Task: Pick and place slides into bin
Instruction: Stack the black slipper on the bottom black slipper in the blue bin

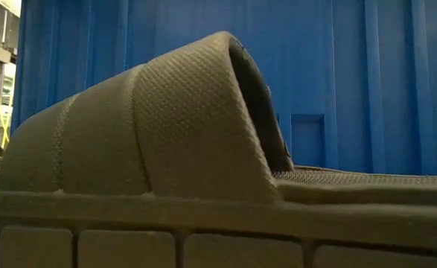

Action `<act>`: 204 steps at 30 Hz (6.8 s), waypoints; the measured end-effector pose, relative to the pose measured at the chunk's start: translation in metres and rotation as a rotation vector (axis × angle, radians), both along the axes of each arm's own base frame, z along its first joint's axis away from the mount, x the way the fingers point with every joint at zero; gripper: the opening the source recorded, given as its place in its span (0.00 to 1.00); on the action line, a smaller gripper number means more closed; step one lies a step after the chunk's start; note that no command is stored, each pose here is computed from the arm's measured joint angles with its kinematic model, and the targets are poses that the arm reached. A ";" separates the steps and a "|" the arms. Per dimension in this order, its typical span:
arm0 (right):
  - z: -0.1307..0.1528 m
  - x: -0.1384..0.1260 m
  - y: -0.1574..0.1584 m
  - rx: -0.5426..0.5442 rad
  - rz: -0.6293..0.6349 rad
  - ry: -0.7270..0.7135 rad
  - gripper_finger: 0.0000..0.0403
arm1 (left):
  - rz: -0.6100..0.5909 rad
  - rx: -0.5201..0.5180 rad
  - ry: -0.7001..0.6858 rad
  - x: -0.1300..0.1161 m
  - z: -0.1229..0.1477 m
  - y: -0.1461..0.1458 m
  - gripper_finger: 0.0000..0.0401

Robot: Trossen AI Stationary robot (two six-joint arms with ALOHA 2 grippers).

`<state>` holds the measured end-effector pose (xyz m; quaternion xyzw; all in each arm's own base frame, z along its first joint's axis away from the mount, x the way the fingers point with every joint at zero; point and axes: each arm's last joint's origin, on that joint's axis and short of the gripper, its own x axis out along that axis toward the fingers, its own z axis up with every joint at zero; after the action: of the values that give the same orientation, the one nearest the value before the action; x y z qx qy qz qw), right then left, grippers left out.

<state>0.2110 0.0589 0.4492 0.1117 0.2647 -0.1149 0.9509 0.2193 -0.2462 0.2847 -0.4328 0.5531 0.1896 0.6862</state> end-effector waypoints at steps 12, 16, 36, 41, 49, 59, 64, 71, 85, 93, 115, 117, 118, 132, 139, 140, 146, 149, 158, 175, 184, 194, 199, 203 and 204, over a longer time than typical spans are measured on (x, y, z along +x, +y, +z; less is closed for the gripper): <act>-0.005 -0.002 0.001 -0.075 0.125 0.079 0.48 | 0.091 0.225 0.215 0.044 0.016 -0.004 0.18; -0.006 -0.003 0.002 -0.103 0.160 0.097 0.48 | 0.137 0.271 0.298 0.055 0.005 -0.011 0.18; -0.006 -0.002 0.002 -0.178 0.238 0.108 0.48 | 0.149 0.372 0.324 0.078 -0.038 -0.023 0.31; -0.006 -0.002 0.002 -0.178 0.238 0.108 0.48 | 0.190 0.407 0.400 0.076 -0.051 -0.015 0.50; -0.005 -0.002 0.002 -0.175 0.235 0.104 0.48 | 0.192 0.409 0.448 0.078 -0.069 -0.007 0.67; -0.002 0.000 0.003 -0.163 0.230 0.061 0.48 | 0.145 0.439 0.555 0.069 -0.090 0.001 0.63; -0.002 0.000 0.003 -0.166 0.224 0.060 0.48 | 0.131 0.474 0.575 0.066 -0.092 0.003 0.57; -0.002 0.000 0.003 -0.168 0.222 0.060 0.48 | 0.096 0.512 0.551 0.066 -0.095 0.005 0.47; -0.002 0.001 0.003 -0.170 0.215 0.055 0.48 | 0.060 0.498 0.619 0.058 -0.116 0.010 0.41; -0.002 0.001 0.003 -0.171 0.215 0.056 0.48 | 0.067 0.521 0.641 0.056 -0.115 0.012 0.29; -0.001 0.001 0.002 -0.203 0.199 0.057 0.48 | -0.045 0.461 0.518 0.069 -0.064 -0.007 0.03; -0.001 0.001 0.002 -0.209 0.202 0.057 0.48 | -0.051 0.443 0.452 0.072 -0.052 -0.012 0.01; -0.001 0.001 0.002 -0.211 0.203 0.056 0.48 | -0.053 0.434 0.423 0.072 -0.045 -0.014 0.01; 0.001 0.002 0.004 -0.188 0.280 0.032 0.48 | -0.069 0.218 0.009 0.074 0.067 -0.033 0.01; 0.007 0.004 0.011 -0.113 0.465 -0.036 0.48 | -0.009 0.124 -0.228 0.053 0.115 -0.022 0.01; 0.008 0.005 0.011 -0.096 0.492 -0.047 0.48 | 0.001 0.121 -0.256 0.051 0.122 -0.019 0.01; 0.015 0.007 0.014 0.029 0.647 -0.130 0.48 | 0.030 0.207 -0.490 0.040 0.156 0.001 0.01; 0.020 0.009 0.014 0.069 0.698 -0.187 0.48 | 0.021 0.321 -0.595 0.039 0.170 0.015 0.01; 0.036 0.015 0.006 0.156 0.763 -0.347 0.50 | -0.138 0.665 -0.722 0.033 0.204 0.063 0.01; 0.055 0.032 0.000 0.161 0.769 -0.593 0.70 | -0.575 0.789 -0.964 0.056 0.246 0.138 0.01; 0.048 0.045 0.002 0.135 0.775 -0.580 0.69 | -0.642 0.746 -1.040 0.068 0.251 0.173 0.01; 0.050 0.052 0.004 0.104 0.787 -0.624 0.68 | -0.633 0.745 -1.045 0.073 0.252 0.194 0.01; 0.050 0.052 0.003 0.075 0.762 -0.631 0.68 | -0.616 0.753 -1.058 0.075 0.254 0.199 0.01; 0.049 0.054 0.002 0.039 0.724 -0.632 0.68 | -0.619 0.774 -1.081 0.075 0.256 0.199 0.01; 0.048 0.055 0.002 0.031 0.718 -0.631 0.68 | -0.619 0.773 -1.081 0.075 0.256 0.199 0.01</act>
<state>0.2657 0.0609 0.4977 0.0566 -0.0132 0.2644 0.9627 0.2948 -0.0476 0.5407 -0.0166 0.1277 -0.0714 0.9891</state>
